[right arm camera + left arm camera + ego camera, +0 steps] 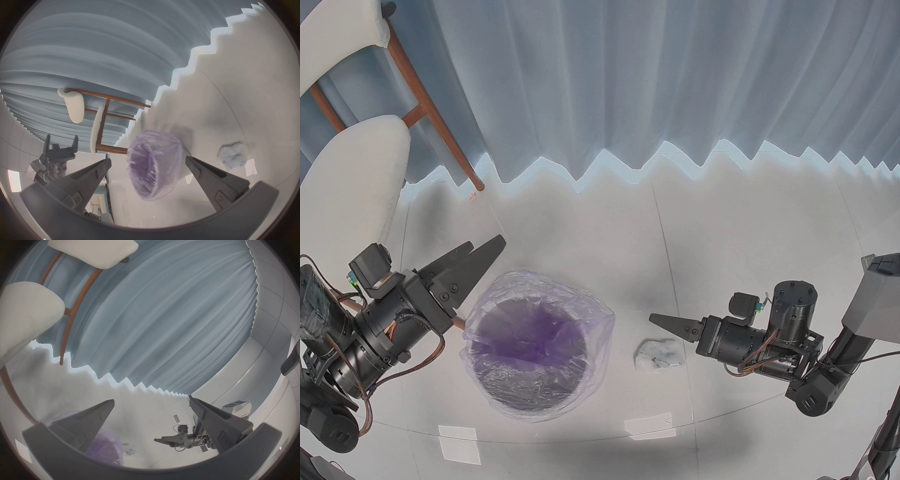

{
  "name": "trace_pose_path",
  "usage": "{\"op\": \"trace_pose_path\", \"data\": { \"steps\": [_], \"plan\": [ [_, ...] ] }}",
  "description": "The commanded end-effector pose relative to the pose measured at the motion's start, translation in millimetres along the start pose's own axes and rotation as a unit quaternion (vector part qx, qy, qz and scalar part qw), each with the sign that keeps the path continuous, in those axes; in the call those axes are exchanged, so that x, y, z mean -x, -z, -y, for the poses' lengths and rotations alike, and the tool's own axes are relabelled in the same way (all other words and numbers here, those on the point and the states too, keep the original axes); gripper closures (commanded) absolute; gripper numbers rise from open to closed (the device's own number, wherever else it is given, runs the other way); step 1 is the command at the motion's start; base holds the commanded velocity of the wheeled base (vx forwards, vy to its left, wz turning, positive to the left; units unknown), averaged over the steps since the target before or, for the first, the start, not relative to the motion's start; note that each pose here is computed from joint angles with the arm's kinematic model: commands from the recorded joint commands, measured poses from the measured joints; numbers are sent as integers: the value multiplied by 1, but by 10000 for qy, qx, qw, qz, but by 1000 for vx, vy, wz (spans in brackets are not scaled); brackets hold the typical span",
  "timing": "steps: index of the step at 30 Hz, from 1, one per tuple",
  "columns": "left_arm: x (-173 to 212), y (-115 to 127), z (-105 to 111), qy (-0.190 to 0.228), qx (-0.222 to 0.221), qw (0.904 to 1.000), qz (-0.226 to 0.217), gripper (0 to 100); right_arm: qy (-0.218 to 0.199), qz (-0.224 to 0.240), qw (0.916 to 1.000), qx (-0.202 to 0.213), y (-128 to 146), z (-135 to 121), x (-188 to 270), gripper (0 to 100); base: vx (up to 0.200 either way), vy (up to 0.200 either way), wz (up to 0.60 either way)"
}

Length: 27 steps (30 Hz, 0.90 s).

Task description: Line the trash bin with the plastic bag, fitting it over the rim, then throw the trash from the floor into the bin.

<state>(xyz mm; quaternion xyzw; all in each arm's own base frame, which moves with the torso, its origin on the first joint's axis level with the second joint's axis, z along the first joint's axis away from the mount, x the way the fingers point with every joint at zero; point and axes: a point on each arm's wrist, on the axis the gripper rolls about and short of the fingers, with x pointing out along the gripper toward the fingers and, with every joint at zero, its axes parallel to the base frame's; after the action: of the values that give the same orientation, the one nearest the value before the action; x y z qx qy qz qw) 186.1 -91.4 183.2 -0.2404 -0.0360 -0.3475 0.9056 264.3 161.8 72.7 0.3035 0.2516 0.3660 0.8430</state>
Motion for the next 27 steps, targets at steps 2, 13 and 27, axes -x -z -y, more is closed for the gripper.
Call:
{"op": "trace_pose_path", "data": {
  "steps": [2, 13, 27],
  "plan": [
    [6, 4, 9, 173, 33, 9998, -101, 0, 137, -509, 9986, -107, 31, 18, -26, 0, 0, -200, 0],
    [2, 1, 11, 179, 74, 9998, 41, 0, -402, -716, 9966, 80, 68, 9, -56, 0, 0, 0, 0],
    [3, 5, 15, 261, 338, 9991, -44, 0, -721, -388, 9966, -10, 64, 11, -80, 0, -171, 0, 0]
  ]
}}
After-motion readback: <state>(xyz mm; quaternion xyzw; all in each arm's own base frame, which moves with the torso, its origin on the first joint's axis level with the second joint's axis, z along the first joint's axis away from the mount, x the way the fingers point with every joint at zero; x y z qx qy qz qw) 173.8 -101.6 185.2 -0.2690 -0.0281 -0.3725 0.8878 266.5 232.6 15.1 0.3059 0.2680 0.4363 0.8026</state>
